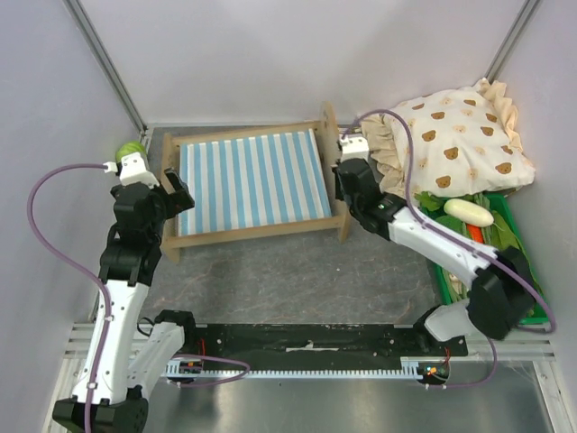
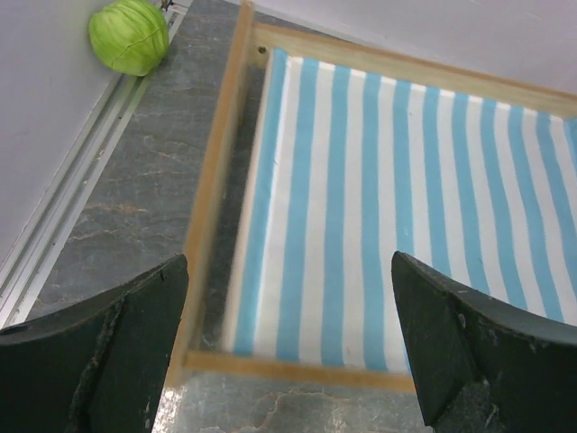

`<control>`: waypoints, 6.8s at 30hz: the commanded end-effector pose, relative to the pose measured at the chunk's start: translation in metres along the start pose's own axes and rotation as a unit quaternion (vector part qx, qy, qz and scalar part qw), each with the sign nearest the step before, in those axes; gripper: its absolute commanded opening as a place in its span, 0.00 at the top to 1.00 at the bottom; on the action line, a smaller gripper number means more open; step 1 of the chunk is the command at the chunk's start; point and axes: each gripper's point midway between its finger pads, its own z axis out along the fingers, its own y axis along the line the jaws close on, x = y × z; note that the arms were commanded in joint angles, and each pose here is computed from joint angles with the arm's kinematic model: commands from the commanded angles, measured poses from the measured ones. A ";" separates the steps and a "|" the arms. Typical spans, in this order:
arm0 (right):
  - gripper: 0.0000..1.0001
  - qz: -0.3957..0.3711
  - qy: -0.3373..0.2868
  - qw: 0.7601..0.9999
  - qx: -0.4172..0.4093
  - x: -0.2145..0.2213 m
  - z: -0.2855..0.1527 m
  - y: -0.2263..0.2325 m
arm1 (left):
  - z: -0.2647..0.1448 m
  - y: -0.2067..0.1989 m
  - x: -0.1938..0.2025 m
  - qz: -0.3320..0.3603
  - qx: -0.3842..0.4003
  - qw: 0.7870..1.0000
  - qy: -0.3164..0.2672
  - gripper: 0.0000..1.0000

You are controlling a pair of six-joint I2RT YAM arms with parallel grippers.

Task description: Set up the pet bed

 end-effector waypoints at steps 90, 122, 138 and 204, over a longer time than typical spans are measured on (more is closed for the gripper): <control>1.00 0.164 -0.331 0.919 -0.141 -0.359 -0.087 -0.257 | 0.040 -0.065 -0.027 0.009 0.117 0.991 0.061 0.00; 1.00 0.111 -0.382 0.736 -0.547 -0.387 -0.233 0.035 | 0.018 -0.062 -0.073 -0.096 0.117 0.988 -0.008 0.00; 0.99 0.072 -0.048 0.910 -0.405 -0.108 -0.042 0.017 | 0.001 -0.068 -0.009 -0.044 0.171 0.981 0.078 0.00; 0.99 0.039 -0.010 0.957 -0.288 -0.080 0.031 -0.003 | 0.051 -0.125 0.071 -0.017 0.251 0.939 0.234 0.98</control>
